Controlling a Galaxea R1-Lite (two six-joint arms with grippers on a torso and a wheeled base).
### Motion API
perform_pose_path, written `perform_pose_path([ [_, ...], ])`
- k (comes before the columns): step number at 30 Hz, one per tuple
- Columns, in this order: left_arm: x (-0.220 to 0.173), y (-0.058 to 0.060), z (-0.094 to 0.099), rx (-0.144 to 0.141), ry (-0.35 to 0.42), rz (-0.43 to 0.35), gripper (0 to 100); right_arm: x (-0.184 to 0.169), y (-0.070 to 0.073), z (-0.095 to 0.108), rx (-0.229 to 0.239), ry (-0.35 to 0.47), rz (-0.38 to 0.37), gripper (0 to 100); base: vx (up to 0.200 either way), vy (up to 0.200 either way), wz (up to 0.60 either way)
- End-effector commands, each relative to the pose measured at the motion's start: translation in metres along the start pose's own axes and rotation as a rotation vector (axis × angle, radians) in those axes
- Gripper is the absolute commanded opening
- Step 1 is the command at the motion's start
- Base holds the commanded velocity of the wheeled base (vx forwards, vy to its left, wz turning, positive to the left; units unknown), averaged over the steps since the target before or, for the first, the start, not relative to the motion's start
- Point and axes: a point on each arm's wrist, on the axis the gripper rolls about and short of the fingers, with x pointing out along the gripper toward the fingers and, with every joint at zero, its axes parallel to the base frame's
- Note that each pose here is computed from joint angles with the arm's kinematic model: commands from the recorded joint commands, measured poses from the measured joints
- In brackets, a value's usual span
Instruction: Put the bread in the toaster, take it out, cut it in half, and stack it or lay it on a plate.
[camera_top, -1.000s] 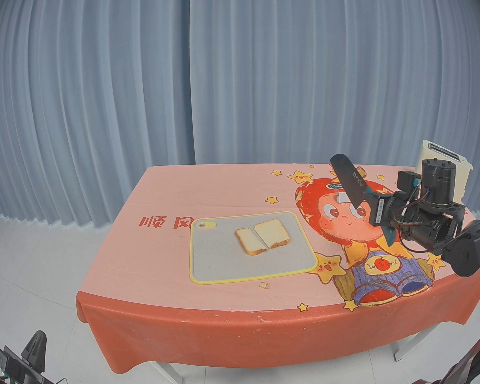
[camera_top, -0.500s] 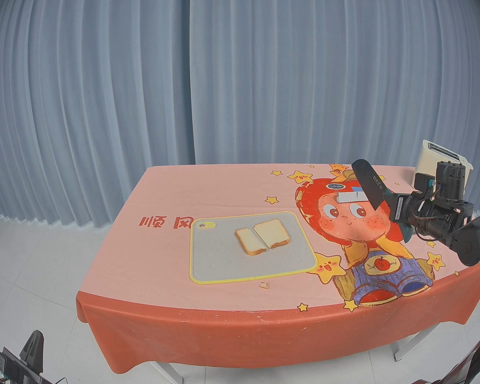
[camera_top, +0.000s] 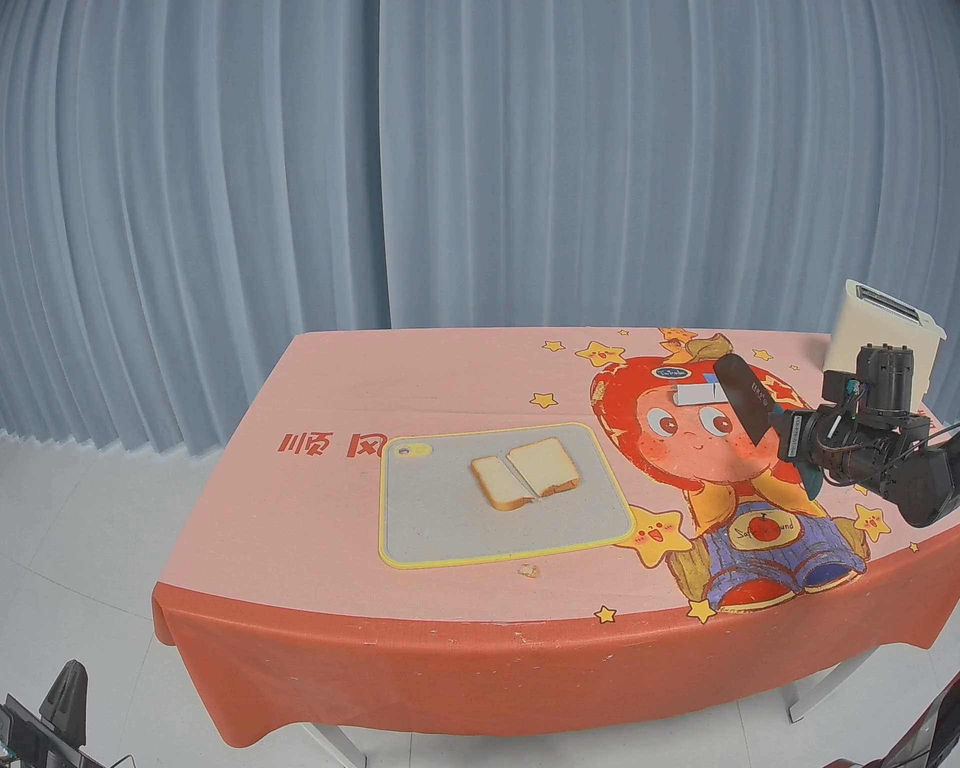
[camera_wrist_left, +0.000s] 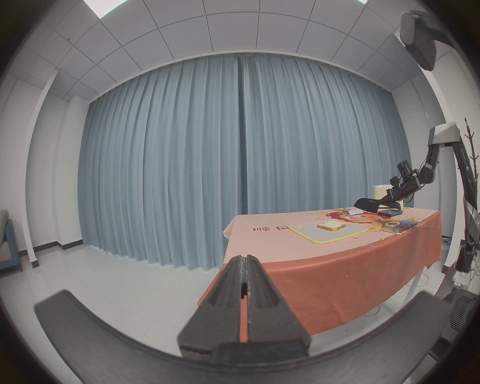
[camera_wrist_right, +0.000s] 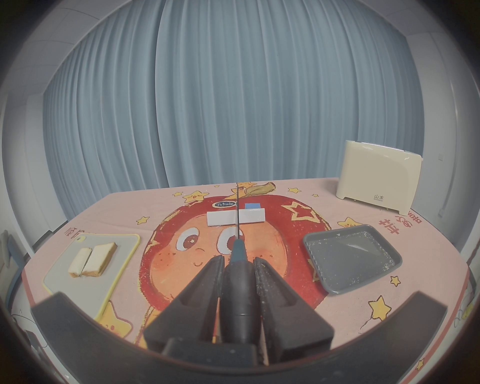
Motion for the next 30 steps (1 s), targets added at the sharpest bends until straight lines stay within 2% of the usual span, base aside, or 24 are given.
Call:
perform_pose_path([
  [1, 0.0005, -0.0001, -0.005, 0.0, 0.007, 0.0, 0, 0.0104, -0.0011, -0.0087, -0.001, 0.036, -0.006, 0, 0.0, 0.0, 0.0],
  [30, 0.0005, -0.0001, -0.005, 0.0, 0.007, 0.0, 0, 0.0174, 0.0028, -0.0127, -0.012, 0.052, 0.002, 0, 0.0, 0.0, 0.0],
])
